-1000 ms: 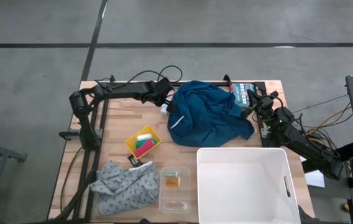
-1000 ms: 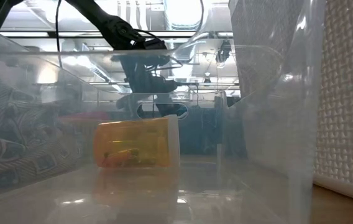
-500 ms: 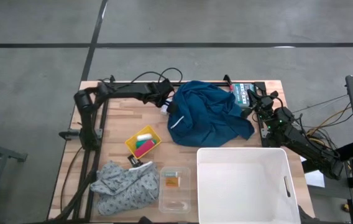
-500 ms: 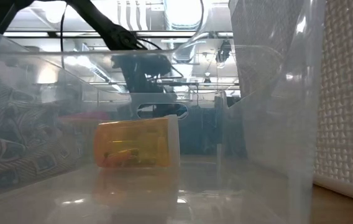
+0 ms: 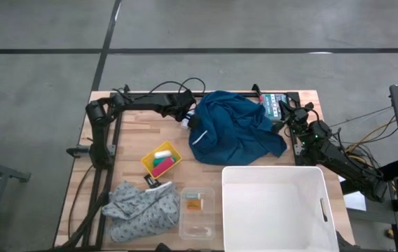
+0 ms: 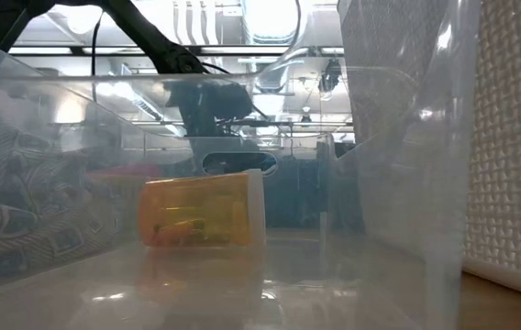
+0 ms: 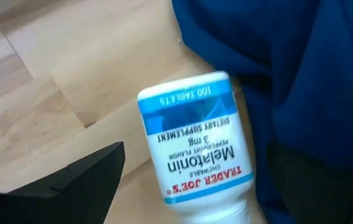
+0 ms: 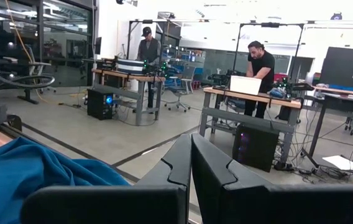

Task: Pick & Place Medicine items
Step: Put the white blue pill bottle into the transparent bin

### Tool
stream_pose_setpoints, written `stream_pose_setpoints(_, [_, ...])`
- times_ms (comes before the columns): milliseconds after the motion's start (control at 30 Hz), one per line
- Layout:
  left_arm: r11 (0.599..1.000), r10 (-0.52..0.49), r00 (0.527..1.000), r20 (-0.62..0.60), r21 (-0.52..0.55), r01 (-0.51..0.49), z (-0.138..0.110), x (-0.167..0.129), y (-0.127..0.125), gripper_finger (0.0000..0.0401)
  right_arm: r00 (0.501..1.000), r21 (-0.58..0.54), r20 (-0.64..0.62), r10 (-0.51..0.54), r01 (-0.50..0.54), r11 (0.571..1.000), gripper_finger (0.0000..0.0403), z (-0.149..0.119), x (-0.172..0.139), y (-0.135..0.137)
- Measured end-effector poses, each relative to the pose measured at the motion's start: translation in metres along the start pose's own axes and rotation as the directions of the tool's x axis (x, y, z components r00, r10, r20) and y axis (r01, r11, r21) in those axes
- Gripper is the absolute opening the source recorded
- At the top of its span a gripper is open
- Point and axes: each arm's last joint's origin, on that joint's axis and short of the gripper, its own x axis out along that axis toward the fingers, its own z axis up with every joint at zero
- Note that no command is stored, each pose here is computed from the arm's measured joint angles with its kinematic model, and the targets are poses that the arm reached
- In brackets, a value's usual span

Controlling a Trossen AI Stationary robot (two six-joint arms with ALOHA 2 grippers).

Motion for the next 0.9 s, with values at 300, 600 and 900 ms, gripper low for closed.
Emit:
stream_pose_setpoints(300, [1.000,0.000,1.000,-0.007,0.000,0.000,-0.0027,0.0021,0.0013,0.0391,1.000,0.000,0.000,0.000,0.000,1.000,0.0008,0.0000,0.0000,0.0000])
stream_pose_setpoints(600, [1.000,-0.008,1.000,0.000,-0.001,0.008,-0.0020,0.0021,0.0008,0.0389,1.000,0.000,0.000,0.000,0.000,1.000,0.0008,0.0000,0.0000,0.0000])
stream_pose_setpoints(900, [1.000,-0.018,1.000,0.000,-0.001,0.018,-0.0017,0.0021,0.0003,0.0333,1.000,0.000,0.000,0.000,0.000,1.000,0.0008,0.0000,0.0000,0.0000])
